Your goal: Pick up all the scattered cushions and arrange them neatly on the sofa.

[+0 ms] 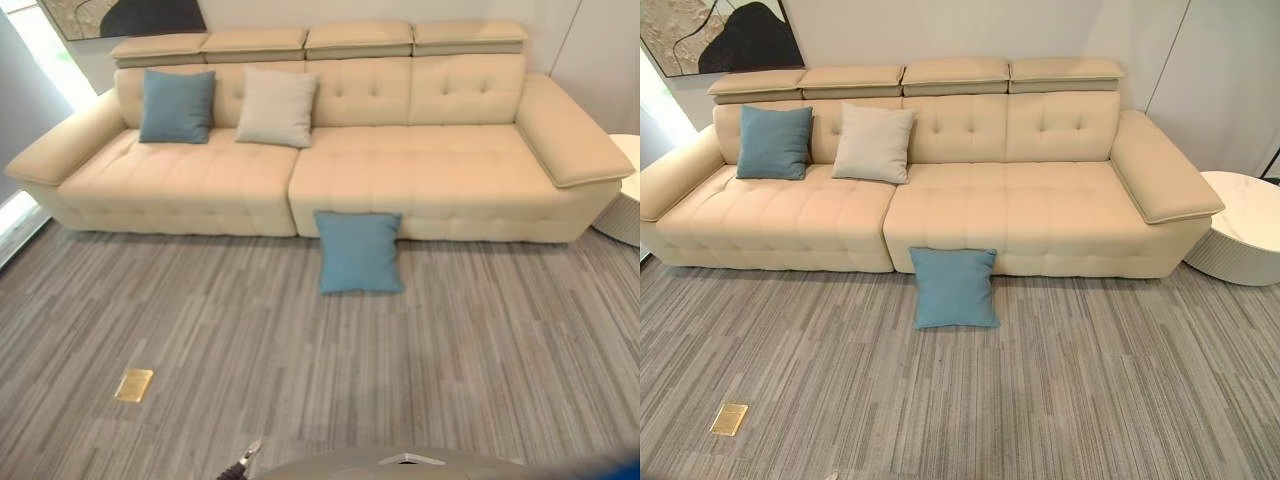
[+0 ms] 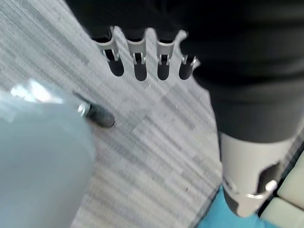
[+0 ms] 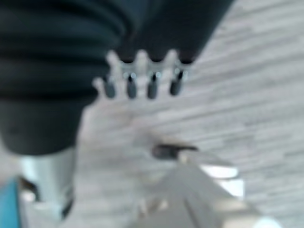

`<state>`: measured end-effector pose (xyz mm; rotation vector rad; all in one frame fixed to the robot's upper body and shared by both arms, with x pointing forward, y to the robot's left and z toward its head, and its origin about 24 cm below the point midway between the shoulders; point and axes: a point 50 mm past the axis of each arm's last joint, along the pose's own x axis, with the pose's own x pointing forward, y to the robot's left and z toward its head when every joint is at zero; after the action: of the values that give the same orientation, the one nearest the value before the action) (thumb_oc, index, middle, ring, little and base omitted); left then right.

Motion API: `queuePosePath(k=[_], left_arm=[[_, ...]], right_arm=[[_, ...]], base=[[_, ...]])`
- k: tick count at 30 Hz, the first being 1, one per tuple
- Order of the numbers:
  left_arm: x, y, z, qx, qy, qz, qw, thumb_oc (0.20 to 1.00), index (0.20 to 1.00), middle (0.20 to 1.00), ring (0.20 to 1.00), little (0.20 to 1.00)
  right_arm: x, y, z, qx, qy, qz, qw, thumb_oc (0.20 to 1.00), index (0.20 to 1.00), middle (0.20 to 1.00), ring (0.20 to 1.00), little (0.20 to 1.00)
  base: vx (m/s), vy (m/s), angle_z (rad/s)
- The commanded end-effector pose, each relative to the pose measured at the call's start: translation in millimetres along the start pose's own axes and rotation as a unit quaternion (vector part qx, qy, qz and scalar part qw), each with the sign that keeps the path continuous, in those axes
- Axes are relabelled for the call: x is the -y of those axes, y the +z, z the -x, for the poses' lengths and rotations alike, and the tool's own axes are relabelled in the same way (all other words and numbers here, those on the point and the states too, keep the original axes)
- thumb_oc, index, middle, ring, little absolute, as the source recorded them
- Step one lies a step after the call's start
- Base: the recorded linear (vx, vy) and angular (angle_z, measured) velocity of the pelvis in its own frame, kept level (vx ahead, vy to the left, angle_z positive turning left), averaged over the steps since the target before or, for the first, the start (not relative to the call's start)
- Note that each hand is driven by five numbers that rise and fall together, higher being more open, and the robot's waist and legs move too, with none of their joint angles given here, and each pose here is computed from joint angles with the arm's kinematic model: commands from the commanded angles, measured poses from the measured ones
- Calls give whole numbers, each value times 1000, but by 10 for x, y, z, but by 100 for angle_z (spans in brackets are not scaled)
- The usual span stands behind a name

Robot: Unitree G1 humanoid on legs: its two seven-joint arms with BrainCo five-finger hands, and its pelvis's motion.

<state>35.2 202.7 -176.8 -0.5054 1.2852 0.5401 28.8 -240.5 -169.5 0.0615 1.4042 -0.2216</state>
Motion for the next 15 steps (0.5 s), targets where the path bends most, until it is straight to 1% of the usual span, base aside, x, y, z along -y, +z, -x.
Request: queuePosePath(k=[1, 2, 3, 4, 6, 7, 8, 9, 10, 13, 15], left_arm=[[102, 0, -24, -36, 11, -90, 995, 1000, 1000, 1000, 1000, 1000], [237, -3, -33, -30, -15, -103, 994, 1000, 1000, 1000, 1000, 1000], [237, -4, -33, -30, -15, -103, 994, 1000, 1000, 1000, 1000, 1000], [353, -3, -36, -24, -48, -83, 995, 1000, 1000, 1000, 1000, 1000], [393, 21, -36, -17, -61, -79, 995, 1000, 1000, 1000, 1000, 1000], [440, 81, -37, 0, -72, -68, 995, 1000, 1000, 1000, 1000, 1000], [440, 82, -37, 0, -72, -68, 995, 1000, 1000, 1000, 1000, 1000], [491, 167, -38, 17, -77, -68, 995, 1000, 1000, 1000, 1000, 1000], [580, 195, -33, 30, -88, -87, 992, 1000, 1000, 1000, 1000, 1000], [580, 244, -39, 39, -59, -99, 993, 1000, 1000, 1000, 1000, 1000], [556, 251, -40, 40, -53, -105, 992, 1000, 1000, 1000, 1000, 1000]], right_arm=[[-152, -55, -20, -23, 35, 35, 999, 1000, 1000, 1000, 1000, 1000], [-165, -82, -21, -27, 26, 48, 998, 1000, 1000, 1000, 1000, 1000], [-164, -82, -21, -27, 26, 48, 998, 1000, 1000, 1000, 1000, 1000], [-201, -132, -20, -35, 30, 50, 998, 1000, 1000, 1000, 1000, 1000], [-221, -164, -18, -41, 37, 47, 997, 1000, 1000, 1000, 1000, 1000], [-249, -198, -15, -52, 54, 49, 996, 1000, 1000, 1000, 1000, 1000], [-249, -197, -15, -52, 54, 49, 996, 1000, 1000, 1000, 1000, 1000], [-228, -201, -13, -54, 51, 60, 995, 1000, 1000, 1000, 1000, 1000], [-194, -188, -12, -51, 42, 72, 995, 1000, 1000, 1000, 1000, 1000], [-159, -92, -20, -36, 23, 88, 995, 1000, 1000, 1000, 1000, 1000], [-135, -48, -23, -23, 1, 70, 997, 1000, 1000, 1000, 1000, 1000]], base=[[15, -33, 2], [15, -33, 5], [26, -62, 3], [17, -40, 1], [18, -65, -1], [11, -71, 3], [-51, -97, 5], [-121, -73, 7], [-162, -67, 14], [-87, 35, 56], [202, 213, 67]])
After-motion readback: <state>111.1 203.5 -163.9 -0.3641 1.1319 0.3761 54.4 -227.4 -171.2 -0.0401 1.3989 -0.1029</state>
